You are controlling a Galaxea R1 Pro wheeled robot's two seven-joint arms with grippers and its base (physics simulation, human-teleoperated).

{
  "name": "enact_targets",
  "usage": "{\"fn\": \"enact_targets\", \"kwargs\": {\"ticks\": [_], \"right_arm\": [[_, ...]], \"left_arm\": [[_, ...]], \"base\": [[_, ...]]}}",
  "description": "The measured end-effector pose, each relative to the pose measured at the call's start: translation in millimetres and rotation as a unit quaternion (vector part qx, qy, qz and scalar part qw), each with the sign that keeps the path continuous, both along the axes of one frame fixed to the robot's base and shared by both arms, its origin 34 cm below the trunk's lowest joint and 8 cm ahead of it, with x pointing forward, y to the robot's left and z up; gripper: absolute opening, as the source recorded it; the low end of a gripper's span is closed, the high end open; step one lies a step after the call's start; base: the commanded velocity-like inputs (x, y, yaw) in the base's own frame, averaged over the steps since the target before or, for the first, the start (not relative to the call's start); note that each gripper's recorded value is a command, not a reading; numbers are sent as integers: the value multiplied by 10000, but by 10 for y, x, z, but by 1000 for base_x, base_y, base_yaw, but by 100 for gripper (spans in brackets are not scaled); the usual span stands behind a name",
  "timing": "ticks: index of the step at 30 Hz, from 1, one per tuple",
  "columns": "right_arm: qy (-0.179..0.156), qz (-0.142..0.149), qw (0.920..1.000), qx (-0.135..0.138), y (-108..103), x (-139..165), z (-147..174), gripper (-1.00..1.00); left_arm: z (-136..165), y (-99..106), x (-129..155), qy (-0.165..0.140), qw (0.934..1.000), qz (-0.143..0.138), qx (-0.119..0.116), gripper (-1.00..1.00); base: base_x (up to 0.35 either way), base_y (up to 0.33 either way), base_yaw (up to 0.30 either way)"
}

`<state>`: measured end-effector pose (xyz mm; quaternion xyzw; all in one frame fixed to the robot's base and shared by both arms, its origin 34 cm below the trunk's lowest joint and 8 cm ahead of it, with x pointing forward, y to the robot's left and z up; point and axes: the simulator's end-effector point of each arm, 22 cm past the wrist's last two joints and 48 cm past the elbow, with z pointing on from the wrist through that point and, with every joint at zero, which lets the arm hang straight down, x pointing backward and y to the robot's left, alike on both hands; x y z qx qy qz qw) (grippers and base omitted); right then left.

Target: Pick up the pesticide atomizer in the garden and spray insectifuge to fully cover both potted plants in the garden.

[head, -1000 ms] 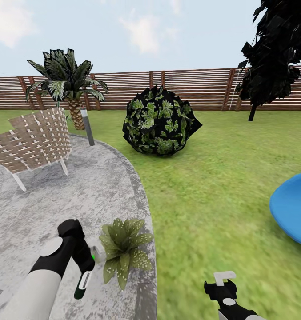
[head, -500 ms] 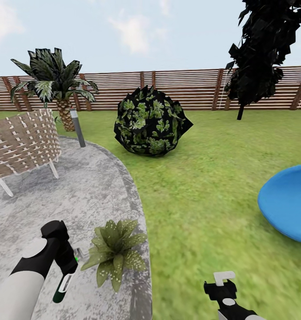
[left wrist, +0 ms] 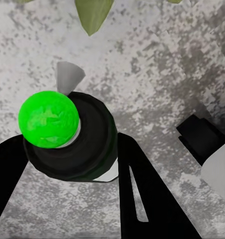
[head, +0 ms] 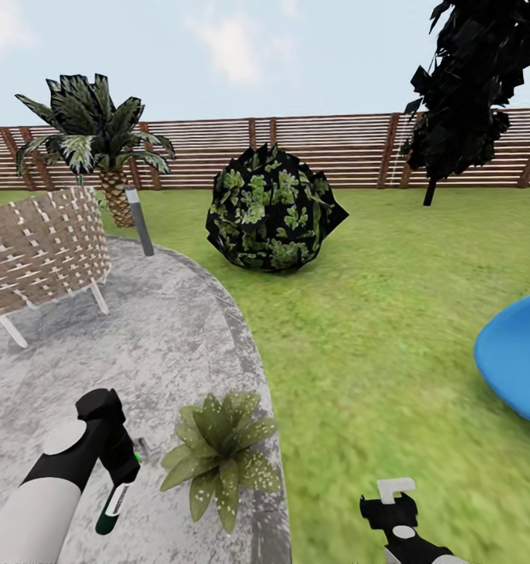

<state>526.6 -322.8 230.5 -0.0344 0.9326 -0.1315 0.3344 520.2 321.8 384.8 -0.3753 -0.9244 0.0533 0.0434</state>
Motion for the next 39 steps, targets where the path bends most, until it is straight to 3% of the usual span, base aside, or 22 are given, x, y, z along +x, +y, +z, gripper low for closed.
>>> {"fn": "enact_targets", "kwargs": {"ticks": [4, 15, 21, 29, 35, 39], "right_arm": [[5, 1, 10000, 1, 2, -2, -2, 100], [5, 2, 10000, 7, 13, -1, -3, 100], [5, 1, 10000, 7, 13, -1, -3, 100], [6, 3, 10000, -8, -9, -5, -3, 100], [6, 10, 10000, -12, -9, -4, -2, 100], [7, 2, 10000, -7, -4, -3, -2, 100]], "left_arm": [[-7, 63, -20, 14, 10000, -9, 30, -100], [-261, 385, -522, 444, 9988, 117, 178, -100], [-287, 299, -541, 468, 9988, 84, 119, -100], [-320, 385, -611, 571, 9982, 166, 117, -100], [-306, 97, -510, 462, 9989, -12, -91, -100], [-281, 51, -455, 409, 9991, -23, -131, -100]], "base": [[5, 5, -224], [0, 0, -27], [0, 0, 0], [0, 0, 0], [0, 0, 0], [0, 0, 0]]}}
